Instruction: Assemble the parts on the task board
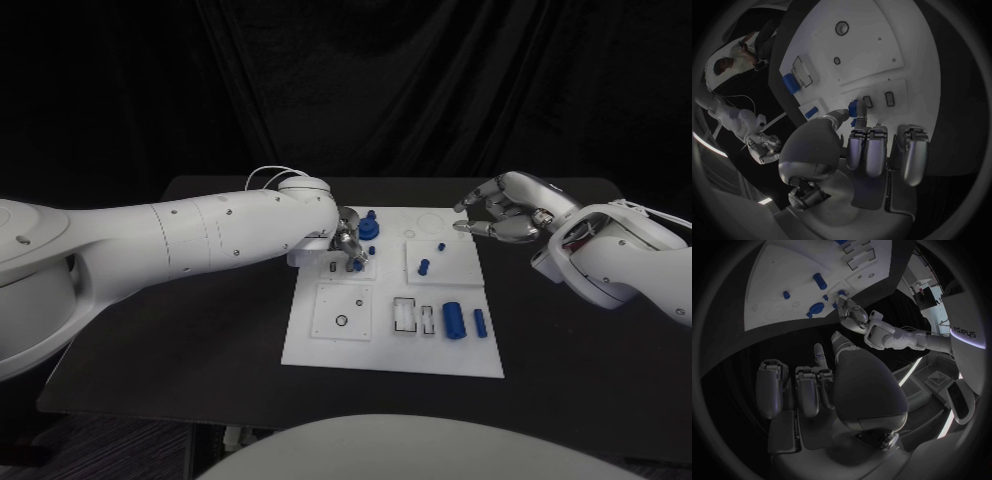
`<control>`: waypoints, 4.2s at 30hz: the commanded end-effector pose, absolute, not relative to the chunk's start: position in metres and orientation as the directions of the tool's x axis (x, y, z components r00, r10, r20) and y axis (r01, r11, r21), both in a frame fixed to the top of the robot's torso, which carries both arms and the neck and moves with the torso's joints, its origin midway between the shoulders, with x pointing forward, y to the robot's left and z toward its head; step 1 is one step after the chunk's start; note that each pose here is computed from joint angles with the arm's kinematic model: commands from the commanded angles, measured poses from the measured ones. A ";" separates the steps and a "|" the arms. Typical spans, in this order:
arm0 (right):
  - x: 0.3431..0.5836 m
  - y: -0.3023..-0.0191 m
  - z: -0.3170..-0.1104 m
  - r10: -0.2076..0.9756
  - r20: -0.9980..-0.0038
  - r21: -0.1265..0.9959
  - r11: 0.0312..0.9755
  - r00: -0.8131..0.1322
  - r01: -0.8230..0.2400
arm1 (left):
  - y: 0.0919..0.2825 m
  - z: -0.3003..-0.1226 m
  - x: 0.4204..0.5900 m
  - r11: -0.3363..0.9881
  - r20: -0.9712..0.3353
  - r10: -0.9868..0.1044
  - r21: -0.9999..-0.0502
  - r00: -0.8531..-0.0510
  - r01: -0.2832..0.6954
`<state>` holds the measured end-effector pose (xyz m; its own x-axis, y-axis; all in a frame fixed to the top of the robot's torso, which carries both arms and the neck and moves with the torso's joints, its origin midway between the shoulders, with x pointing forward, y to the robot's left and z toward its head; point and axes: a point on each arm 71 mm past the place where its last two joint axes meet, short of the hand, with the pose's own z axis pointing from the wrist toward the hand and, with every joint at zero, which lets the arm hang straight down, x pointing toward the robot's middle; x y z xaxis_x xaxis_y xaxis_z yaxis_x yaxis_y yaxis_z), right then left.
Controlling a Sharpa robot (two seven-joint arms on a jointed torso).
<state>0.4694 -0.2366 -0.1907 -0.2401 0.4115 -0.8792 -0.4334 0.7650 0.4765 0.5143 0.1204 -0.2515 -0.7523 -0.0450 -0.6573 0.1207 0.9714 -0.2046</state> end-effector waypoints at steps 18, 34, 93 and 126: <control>0.468 -0.241 -0.194 0.406 -0.878 0.478 0.780 -0.255 -0.404 | 0.134 -0.253 0.511 0.975 -0.680 -0.098 -0.214 -0.727 0.068; 0.468 -0.241 -0.194 0.405 -0.877 0.478 0.782 -0.258 -0.400 | 0.138 -0.260 0.506 0.975 -0.676 -0.111 -0.215 -0.729 0.051; 0.468 -0.243 -0.198 0.399 -0.876 0.478 0.789 -0.270 -0.385 | 0.145 -0.265 0.501 0.976 -0.666 -0.117 -0.214 -0.736 0.039; 0.469 -0.242 -0.200 0.396 -0.876 0.478 0.791 -0.276 -0.382 | 0.145 -0.266 0.504 0.976 -0.663 -0.112 -0.212 -0.740 0.042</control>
<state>0.4688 -0.2413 -0.1980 -0.2706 0.3982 -0.8765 -0.3990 0.7822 0.4785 0.5055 0.1466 -0.2638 -0.7270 -0.1255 -0.6750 0.0312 0.9761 -0.2150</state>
